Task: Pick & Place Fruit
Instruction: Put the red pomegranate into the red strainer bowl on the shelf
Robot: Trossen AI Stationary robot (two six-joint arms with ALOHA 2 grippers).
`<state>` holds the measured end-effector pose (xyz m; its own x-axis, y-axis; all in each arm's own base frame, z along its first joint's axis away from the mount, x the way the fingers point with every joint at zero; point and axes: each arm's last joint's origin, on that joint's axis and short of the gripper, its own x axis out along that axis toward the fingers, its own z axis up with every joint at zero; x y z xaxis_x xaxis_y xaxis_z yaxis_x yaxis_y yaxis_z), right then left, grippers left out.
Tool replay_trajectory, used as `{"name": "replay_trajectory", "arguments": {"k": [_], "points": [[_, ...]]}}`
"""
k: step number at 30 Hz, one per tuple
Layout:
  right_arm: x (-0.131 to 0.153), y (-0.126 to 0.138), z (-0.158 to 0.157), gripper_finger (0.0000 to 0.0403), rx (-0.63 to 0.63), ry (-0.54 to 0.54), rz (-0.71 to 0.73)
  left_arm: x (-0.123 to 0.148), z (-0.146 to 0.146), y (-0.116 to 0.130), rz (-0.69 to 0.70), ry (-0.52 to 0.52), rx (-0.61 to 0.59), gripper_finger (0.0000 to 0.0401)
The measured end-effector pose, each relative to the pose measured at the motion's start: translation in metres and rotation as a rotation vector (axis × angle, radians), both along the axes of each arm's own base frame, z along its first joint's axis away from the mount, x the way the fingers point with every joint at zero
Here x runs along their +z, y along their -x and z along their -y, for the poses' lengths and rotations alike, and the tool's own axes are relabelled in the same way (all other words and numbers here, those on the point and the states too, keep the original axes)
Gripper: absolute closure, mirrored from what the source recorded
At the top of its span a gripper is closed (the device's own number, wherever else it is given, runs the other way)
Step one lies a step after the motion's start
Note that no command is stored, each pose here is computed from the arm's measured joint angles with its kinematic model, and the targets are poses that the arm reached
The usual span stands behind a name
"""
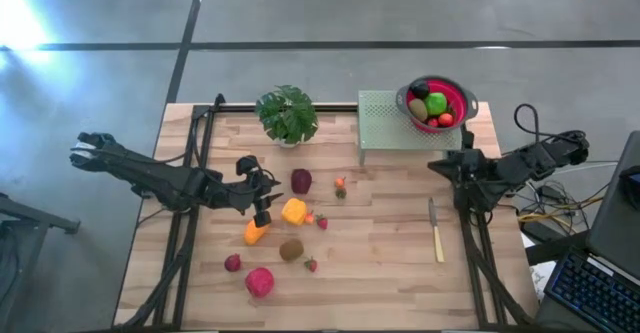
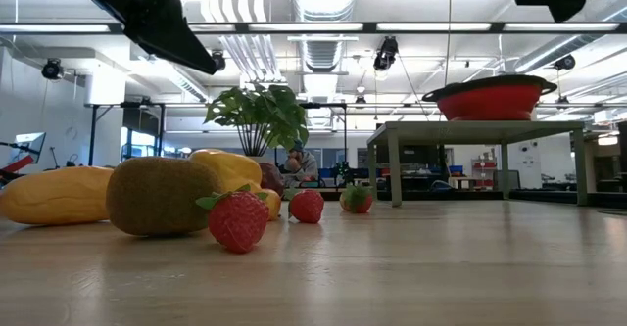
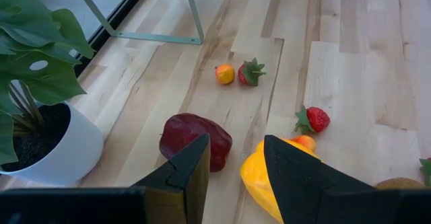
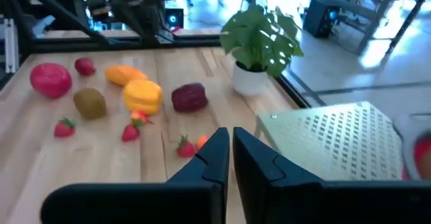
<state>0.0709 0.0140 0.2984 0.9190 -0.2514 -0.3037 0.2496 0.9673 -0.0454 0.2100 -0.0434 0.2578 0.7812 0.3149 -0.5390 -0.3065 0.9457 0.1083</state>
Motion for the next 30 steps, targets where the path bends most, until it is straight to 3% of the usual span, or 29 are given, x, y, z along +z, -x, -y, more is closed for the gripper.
{"name": "replay_trajectory", "arguments": {"k": [18, 30], "points": [[-0.043, -0.018, -0.012, 0.0394, 0.128, -0.031, 0.026, 0.0, 0.0, 0.0, -0.016, -0.032, -0.037, 0.0254], [-0.051, -0.017, -0.011, 0.0394, 0.113, -0.057, -0.024, -0.008, 0.003, 0.005, -0.111, 0.116, -0.093, 0.0254]]}}
